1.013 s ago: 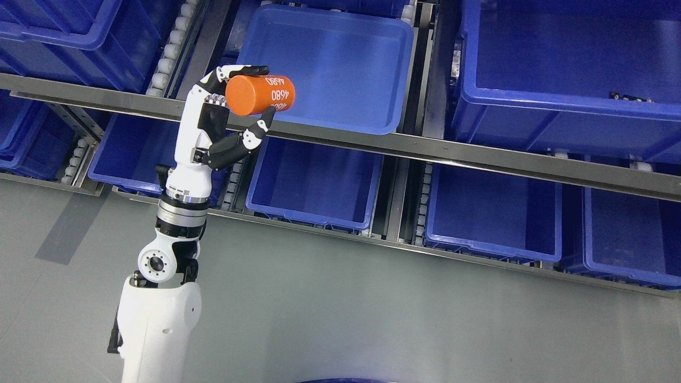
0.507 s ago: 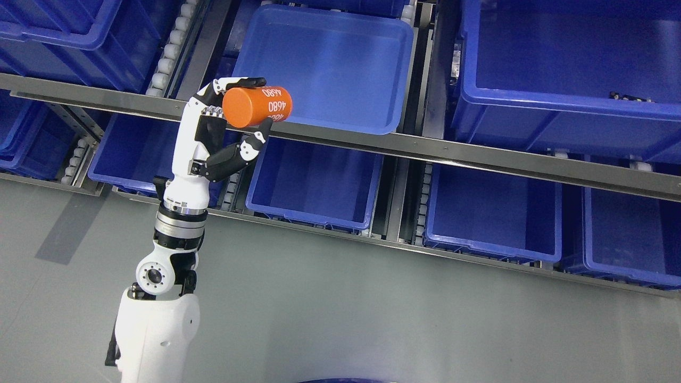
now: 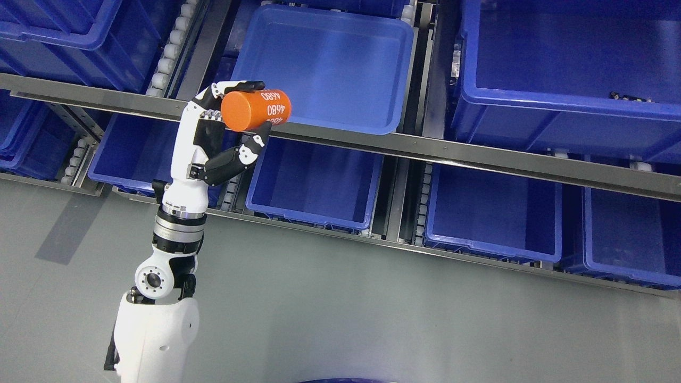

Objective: Grab orange capacitor from left shelf to right desk
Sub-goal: 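Hold the orange capacitor raised in the left hand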

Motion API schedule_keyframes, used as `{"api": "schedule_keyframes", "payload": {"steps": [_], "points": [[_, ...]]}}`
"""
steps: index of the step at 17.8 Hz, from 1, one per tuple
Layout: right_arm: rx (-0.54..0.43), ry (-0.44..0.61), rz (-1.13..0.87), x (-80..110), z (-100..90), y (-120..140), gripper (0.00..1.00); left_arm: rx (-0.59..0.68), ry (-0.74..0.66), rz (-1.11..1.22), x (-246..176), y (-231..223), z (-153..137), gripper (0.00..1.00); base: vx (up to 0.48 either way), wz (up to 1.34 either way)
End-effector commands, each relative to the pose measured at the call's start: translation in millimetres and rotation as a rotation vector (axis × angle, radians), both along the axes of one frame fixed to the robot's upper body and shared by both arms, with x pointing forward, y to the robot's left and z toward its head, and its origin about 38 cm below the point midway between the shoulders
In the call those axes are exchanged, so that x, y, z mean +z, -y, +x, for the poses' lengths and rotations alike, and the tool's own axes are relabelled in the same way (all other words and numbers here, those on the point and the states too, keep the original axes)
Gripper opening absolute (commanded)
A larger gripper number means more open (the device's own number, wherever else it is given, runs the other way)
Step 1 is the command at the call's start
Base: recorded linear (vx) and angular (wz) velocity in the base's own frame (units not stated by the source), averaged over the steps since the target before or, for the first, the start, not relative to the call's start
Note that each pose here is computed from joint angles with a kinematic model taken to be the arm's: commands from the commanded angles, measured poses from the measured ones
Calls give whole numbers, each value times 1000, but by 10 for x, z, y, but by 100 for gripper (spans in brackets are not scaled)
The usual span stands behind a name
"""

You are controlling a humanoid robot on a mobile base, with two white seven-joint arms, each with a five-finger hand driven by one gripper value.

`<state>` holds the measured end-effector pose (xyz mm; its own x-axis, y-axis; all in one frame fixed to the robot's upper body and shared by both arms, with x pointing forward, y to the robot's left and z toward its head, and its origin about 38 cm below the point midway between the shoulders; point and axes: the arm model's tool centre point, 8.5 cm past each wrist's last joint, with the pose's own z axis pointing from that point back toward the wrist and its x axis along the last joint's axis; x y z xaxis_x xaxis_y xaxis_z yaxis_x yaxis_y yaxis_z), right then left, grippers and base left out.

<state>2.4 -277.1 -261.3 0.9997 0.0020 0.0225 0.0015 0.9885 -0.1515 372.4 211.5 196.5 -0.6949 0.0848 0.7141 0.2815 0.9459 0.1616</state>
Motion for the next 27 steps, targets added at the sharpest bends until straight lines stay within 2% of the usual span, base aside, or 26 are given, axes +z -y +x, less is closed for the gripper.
{"api": "schedule_keyframes", "payload": {"steps": [1,27], "points": [[-5,-5,-17,9,-88,113,100,-2,4,18,10,-26,-14,1,0,0],[-5,-5,-17,9,-88,113,100,0,-5,20,-4,-40,-15,1,0,0]]}}
